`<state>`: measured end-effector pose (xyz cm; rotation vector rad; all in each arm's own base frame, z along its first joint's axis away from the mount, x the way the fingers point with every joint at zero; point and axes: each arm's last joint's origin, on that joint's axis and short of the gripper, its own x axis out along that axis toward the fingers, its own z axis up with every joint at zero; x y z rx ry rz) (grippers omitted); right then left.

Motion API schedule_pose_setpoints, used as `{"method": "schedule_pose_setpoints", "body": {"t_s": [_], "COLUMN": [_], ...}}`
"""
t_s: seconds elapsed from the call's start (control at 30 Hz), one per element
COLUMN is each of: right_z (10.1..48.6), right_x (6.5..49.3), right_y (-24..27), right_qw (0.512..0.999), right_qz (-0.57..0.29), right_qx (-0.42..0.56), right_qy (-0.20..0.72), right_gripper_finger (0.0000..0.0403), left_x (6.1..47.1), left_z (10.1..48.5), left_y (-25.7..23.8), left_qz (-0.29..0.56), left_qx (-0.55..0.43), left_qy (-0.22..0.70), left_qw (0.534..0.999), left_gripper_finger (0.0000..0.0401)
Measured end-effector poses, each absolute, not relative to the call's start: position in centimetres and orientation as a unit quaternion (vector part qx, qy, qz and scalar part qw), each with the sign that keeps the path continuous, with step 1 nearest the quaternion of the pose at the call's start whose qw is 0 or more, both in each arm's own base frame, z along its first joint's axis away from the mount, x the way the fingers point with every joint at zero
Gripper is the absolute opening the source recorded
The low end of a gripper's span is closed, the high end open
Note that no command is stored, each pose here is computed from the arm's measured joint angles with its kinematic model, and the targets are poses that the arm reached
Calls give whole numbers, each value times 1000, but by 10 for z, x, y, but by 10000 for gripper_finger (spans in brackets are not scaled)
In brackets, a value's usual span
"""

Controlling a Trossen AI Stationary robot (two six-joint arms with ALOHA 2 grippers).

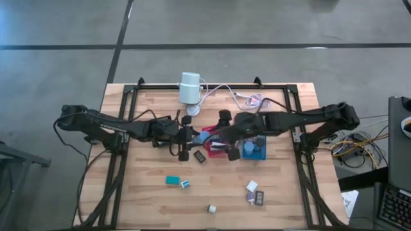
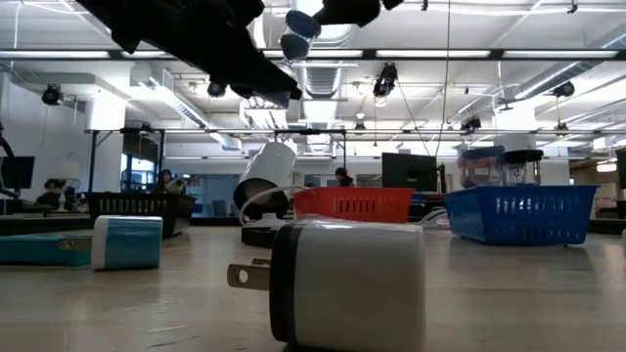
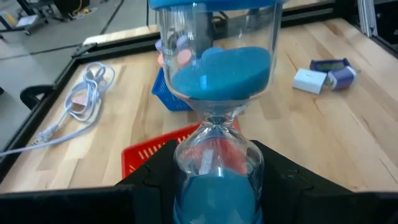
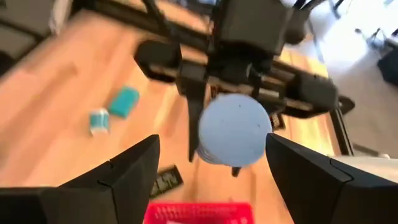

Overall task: Pick & Place Office items
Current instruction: Put the blue hourglass into the blue bin

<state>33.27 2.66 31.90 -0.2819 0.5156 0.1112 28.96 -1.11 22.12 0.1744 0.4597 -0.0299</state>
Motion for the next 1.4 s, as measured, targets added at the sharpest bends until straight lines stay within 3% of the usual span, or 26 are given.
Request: {"method": "schedule_pose_setpoints", "body": {"t_s": [0.5, 1.0, 1.4], "right_z": [324, 322, 321], "right_x": [382, 388, 388], "right_y": [29, 29, 25], "right_qw": [916, 902, 902], "right_qz": [70, 72, 86], "right_qx": [-186, -198, -190], "right_qy": [348, 377, 378], "right_gripper_finger": [305, 227, 196], "left_x": [289, 288, 288], "left_z": [220, 219, 219], "left_y": [-12, -12, -12], "left_qz": [-20, -20, -19], "left_qx": [87, 84, 80], "left_qy": [245, 248, 249], "left_qw": [966, 965, 965], "left_gripper_finger": [151, 151, 151]}}
